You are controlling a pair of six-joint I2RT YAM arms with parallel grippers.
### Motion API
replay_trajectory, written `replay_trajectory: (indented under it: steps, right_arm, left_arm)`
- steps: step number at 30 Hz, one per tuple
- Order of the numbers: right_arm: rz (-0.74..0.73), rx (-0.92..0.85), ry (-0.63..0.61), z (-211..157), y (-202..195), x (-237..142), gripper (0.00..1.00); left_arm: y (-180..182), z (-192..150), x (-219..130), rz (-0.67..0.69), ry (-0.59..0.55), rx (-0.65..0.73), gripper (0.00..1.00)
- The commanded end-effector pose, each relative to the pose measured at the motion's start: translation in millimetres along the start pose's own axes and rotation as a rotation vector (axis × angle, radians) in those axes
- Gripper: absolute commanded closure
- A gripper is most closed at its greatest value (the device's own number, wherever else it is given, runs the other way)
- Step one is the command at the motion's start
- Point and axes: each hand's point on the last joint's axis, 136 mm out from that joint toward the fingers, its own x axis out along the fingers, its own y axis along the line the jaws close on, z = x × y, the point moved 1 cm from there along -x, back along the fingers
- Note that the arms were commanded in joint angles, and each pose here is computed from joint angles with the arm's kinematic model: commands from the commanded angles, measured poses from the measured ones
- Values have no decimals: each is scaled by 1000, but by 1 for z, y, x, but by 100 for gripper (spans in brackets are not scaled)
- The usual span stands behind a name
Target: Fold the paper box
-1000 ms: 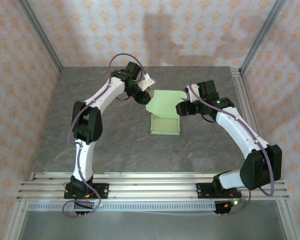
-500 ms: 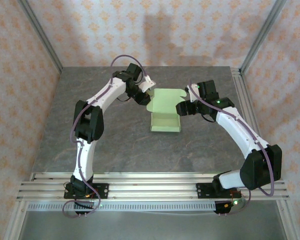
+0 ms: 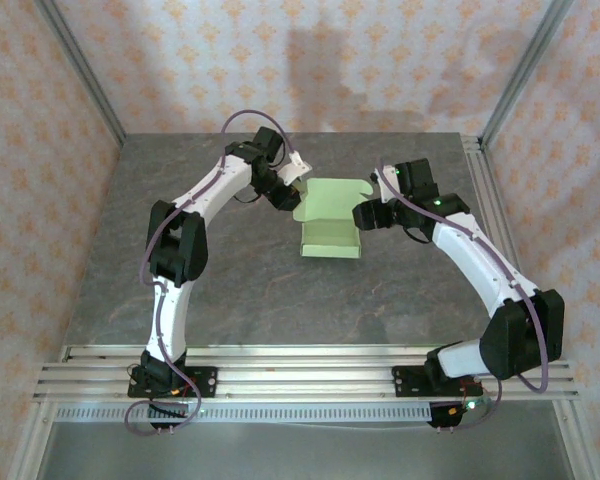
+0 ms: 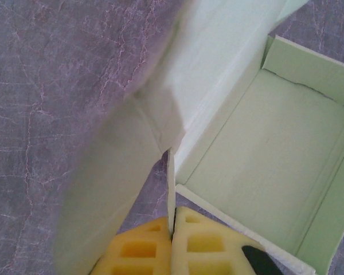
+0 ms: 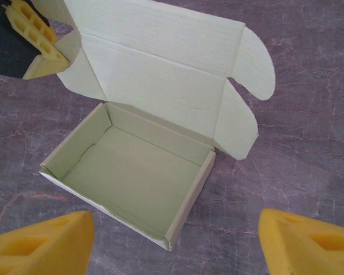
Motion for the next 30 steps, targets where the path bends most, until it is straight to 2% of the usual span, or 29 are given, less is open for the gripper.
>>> replay_trajectory:
  steps: [1,10,15,20,23,30]
  right_arm:
    - [-8,-26,-43,20,-11,-5,25]
    - [64,-207,-41,36,-28,0,26]
    - [161,-350,18,30,-23,17,30]
    - [280,-377,83,24,-13,28,41]
    - [231,-383,97,26,-25,40,45]
    - [174,-418,115,37,-46,58,34]
  left_arm:
    - [-15,5,-20,-3,-26,55,97]
    - [-30,3,-33,-43,-40,89,98]
    - [-32,-2,-32,-50,-30,90,98]
    - [-32,-5,-30,-50,-25,87,98]
    - [-31,-6,-29,-50,-18,87,98]
    - [-31,-8,-28,-49,-1,95,98]
